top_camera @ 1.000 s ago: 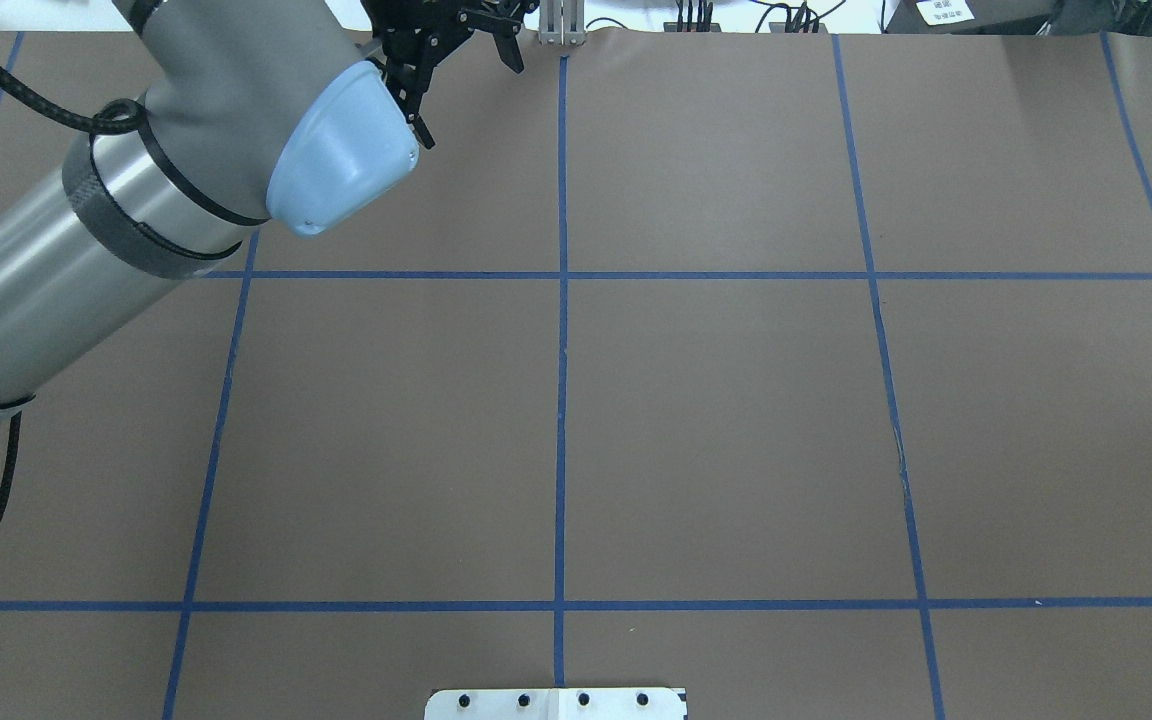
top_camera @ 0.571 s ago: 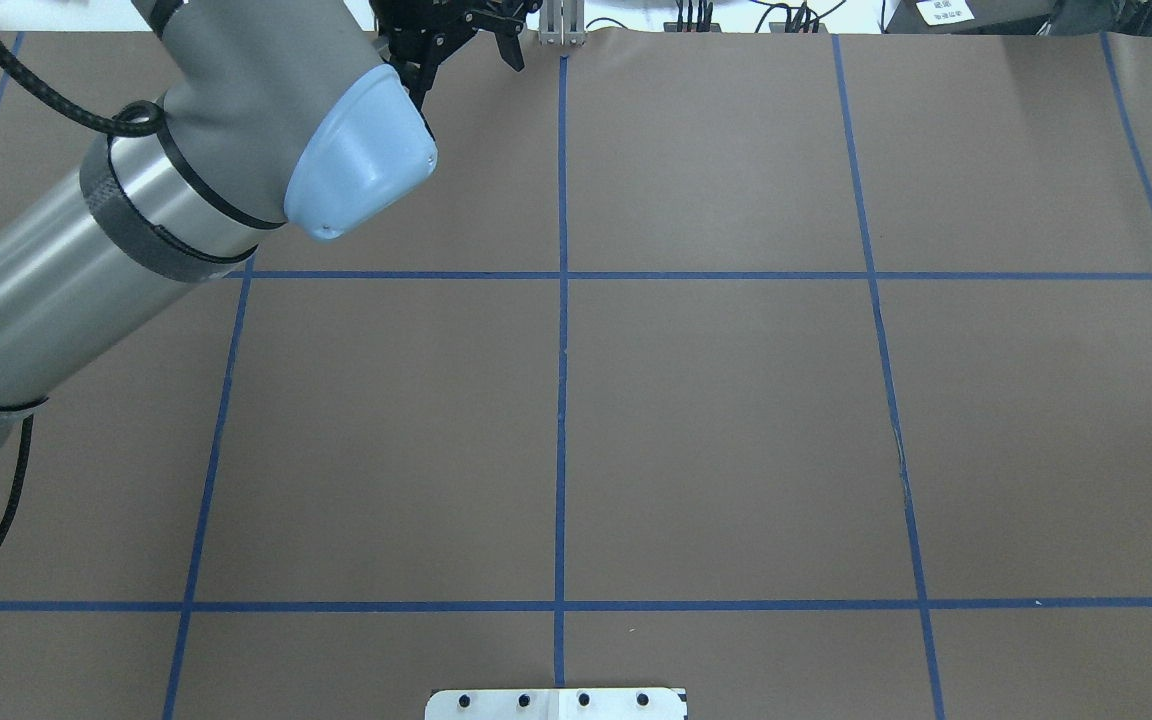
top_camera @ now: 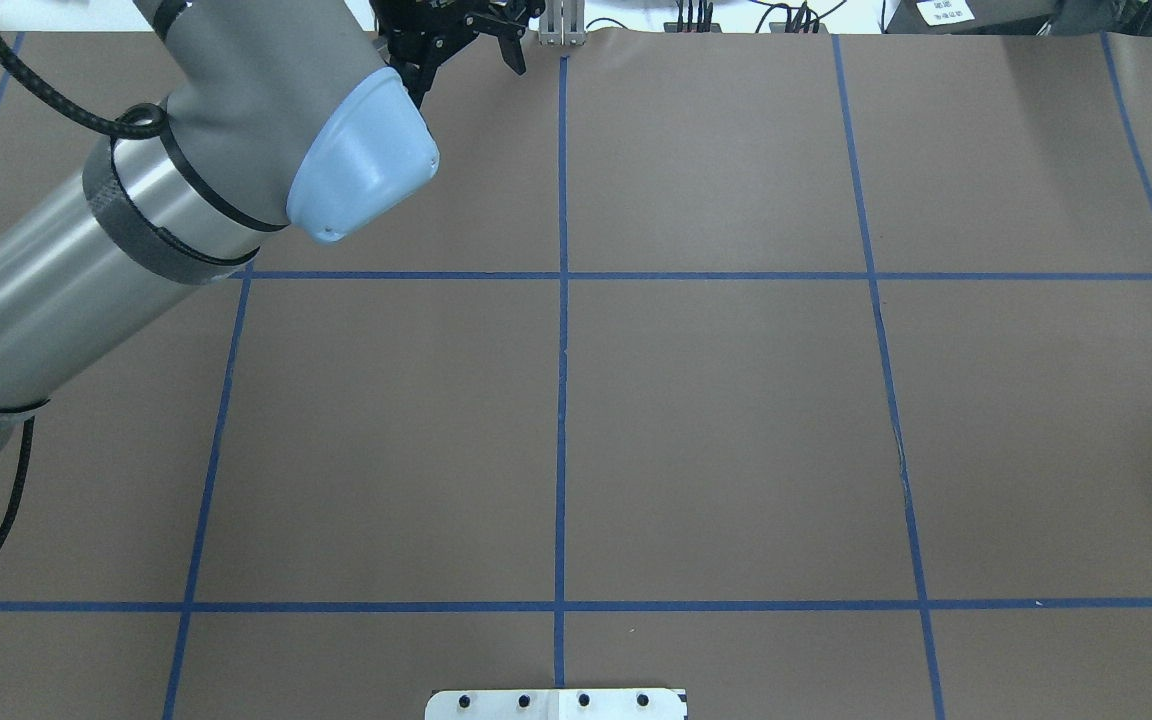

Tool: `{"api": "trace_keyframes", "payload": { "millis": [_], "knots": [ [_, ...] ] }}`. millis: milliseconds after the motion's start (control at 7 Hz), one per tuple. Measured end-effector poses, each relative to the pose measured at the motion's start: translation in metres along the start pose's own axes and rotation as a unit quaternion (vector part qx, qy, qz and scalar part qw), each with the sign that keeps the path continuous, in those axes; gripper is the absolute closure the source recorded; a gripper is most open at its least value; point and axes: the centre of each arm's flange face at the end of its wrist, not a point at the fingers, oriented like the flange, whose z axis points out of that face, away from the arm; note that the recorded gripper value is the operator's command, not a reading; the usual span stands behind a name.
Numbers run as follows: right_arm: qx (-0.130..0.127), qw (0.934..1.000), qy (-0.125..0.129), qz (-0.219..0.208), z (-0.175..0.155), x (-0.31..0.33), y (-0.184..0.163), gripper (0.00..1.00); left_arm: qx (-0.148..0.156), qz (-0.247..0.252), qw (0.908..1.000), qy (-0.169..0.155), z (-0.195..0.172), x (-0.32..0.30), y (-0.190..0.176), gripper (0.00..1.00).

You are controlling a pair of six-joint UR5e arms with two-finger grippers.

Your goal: Left arm hands cup to right arm to dump lemon

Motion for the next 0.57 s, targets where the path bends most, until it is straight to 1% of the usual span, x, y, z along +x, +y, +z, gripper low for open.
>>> {"api": "trace_keyframes", "payload": {
  "millis": [143, 286, 429, 571],
  "knots": [
    [-0.013, 0.9915, 0.022, -0.128, 0.034, 0.007, 0.018, 1.0, -0.002, 0.015, 0.9999, 0.0, 0.001, 0.0, 0.002, 0.0],
    [-0.022, 0.9683, 0.041, -0.245, 0.068, 0.014, 0.035, 1.0, -0.004, 0.03, 0.9996, 0.0, 0.003, 0.001, 0.004, 0.0],
    [-0.025, 0.9337, 0.057, -0.353, 0.107, 0.026, 0.056, 1.0, -0.005, 0.043, 0.9991, -0.001, 0.004, 0.002, 0.005, 0.0],
    [-0.014, 0.8895, 0.067, -0.452, 0.149, 0.052, 0.082, 1.0, -0.007, 0.049, 0.9988, -0.002, 0.006, 0.005, 0.007, 0.0]
  ]
}}
